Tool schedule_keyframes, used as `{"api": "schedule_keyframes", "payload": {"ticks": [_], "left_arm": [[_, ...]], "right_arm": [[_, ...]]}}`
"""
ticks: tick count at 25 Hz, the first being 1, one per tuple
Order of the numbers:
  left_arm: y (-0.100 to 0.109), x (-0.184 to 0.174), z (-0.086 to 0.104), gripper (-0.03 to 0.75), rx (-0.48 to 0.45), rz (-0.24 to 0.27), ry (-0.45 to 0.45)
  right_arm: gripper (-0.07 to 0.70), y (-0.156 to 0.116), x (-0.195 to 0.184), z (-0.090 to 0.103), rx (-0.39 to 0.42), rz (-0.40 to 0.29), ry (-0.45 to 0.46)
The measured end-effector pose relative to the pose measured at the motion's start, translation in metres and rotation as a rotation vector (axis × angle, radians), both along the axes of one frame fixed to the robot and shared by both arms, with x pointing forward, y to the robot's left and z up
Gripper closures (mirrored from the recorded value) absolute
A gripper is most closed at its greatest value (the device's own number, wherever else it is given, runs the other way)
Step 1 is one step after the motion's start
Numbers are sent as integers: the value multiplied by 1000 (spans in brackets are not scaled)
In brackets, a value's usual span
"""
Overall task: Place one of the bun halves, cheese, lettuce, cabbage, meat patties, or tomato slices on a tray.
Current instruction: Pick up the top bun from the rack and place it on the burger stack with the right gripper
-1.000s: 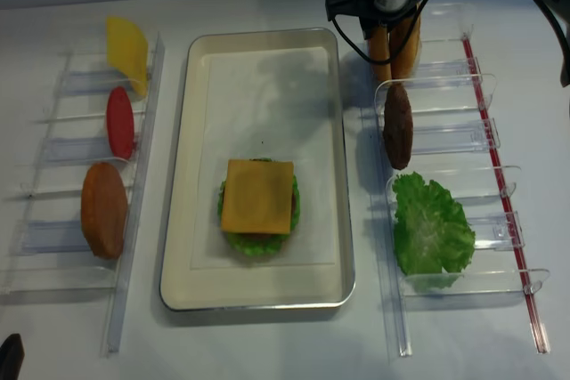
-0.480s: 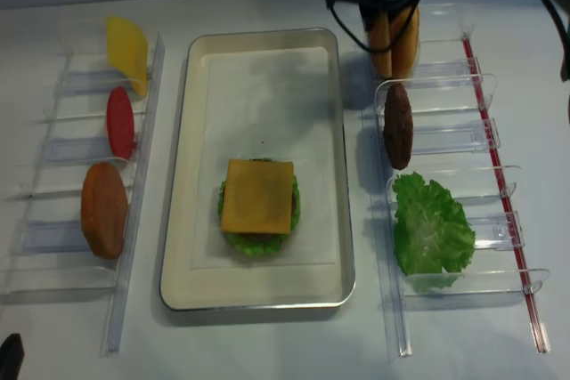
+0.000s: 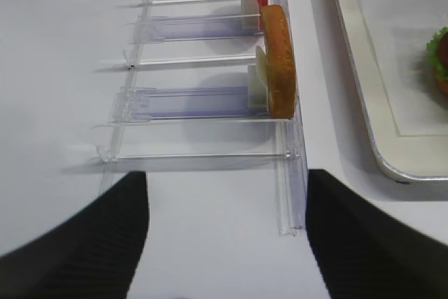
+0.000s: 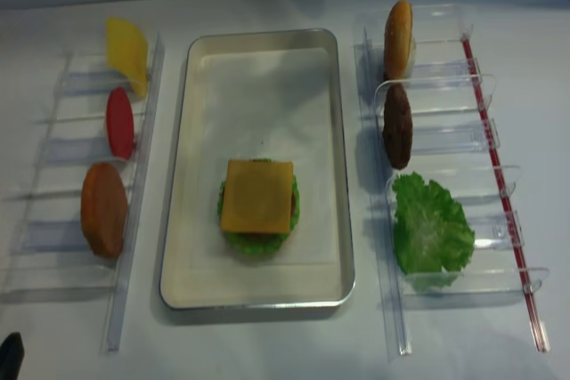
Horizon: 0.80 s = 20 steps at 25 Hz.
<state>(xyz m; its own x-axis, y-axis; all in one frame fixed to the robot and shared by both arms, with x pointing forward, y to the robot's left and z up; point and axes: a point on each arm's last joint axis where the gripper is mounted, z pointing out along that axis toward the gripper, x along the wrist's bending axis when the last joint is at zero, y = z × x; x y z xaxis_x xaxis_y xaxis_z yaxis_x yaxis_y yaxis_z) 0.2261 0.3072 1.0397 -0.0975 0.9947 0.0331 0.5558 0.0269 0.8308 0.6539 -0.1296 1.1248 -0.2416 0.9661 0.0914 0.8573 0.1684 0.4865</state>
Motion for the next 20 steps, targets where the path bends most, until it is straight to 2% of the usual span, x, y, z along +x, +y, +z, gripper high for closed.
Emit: {"api": "schedule_keyframes", "payload": {"ticks": [6,10,17,20], "left_arm": [[0,0,0,235,0,0,0],[0,0,0,238,0,0,0],[0,0,0,238,0,0,0],[0,0,0,238,0,0,0]], "right_arm": [[351,-4,-41,22,80,99,35],[351,-19,-85,29,74,156,65],[351,-54,-176,41,70,220,47],[351,-66,-212,42,106,237,-12]]}}
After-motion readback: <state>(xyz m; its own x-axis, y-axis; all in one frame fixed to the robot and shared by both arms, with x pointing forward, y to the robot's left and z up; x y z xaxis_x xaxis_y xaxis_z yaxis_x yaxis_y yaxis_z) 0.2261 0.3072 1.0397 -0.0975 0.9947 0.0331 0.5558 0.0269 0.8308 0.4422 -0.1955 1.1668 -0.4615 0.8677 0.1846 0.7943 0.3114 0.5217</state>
